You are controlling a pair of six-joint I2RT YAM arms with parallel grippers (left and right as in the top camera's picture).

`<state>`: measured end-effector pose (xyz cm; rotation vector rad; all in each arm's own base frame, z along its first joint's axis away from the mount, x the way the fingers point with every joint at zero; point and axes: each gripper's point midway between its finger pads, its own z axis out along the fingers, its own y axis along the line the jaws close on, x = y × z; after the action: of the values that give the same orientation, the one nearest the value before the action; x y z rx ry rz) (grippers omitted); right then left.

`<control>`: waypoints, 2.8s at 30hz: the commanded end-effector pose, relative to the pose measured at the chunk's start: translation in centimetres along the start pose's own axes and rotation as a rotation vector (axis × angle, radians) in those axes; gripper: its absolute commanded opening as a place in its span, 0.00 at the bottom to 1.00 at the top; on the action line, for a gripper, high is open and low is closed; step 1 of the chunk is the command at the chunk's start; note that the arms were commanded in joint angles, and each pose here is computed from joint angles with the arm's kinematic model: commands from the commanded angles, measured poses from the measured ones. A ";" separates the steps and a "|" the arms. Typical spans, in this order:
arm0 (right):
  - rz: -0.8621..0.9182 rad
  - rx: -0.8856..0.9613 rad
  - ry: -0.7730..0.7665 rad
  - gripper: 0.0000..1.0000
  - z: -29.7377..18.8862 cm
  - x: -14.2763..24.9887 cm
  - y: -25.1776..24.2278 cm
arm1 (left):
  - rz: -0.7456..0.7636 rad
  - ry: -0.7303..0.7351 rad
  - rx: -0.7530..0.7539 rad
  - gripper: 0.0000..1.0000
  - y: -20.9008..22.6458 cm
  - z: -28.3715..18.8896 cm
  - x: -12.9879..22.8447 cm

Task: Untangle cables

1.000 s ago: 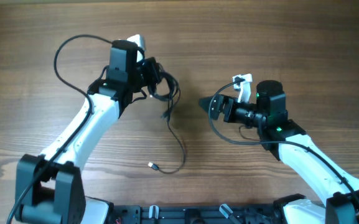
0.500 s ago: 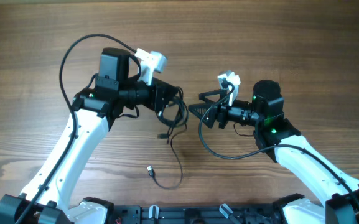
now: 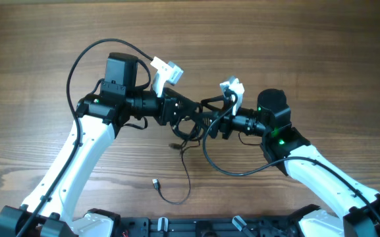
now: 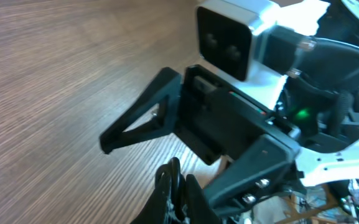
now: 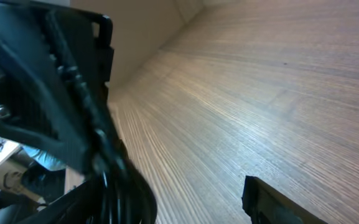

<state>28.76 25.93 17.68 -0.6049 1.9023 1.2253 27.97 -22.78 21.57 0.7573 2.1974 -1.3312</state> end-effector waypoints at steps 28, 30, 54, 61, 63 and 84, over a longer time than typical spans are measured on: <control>0.062 0.112 -0.129 0.31 -0.1 -3.1 -2.0 | 0.034 -0.004 0.330 0.04 -6.2 -1.3 0.3; 0.063 0.133 -0.145 0.05 -0.2 -3.3 -2.3 | 0.034 -0.004 0.332 0.04 -6.2 -1.3 0.3; 0.773 -0.027 -0.181 0.04 -2.2 -5.0 -2.2 | -0.278 -0.036 -0.348 1.00 6.4 -2.2 0.9; 0.852 -0.049 -0.172 0.04 -2.1 -5.0 -1.9 | -0.234 -0.066 -0.321 0.95 7.0 0.5 1.4; 0.871 -0.052 -0.171 0.05 -2.1 -5.0 -1.9 | -0.235 -0.057 -0.318 0.85 7.2 0.9 1.9; 0.311 0.669 -0.344 0.05 -7.1 -4.4 -13.8 | -0.339 -0.143 -0.077 0.04 4.1 -2.4 0.2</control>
<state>36.11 18.67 15.44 0.2007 2.0532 1.0434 31.00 -20.57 17.72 0.2731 2.3699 -1.3522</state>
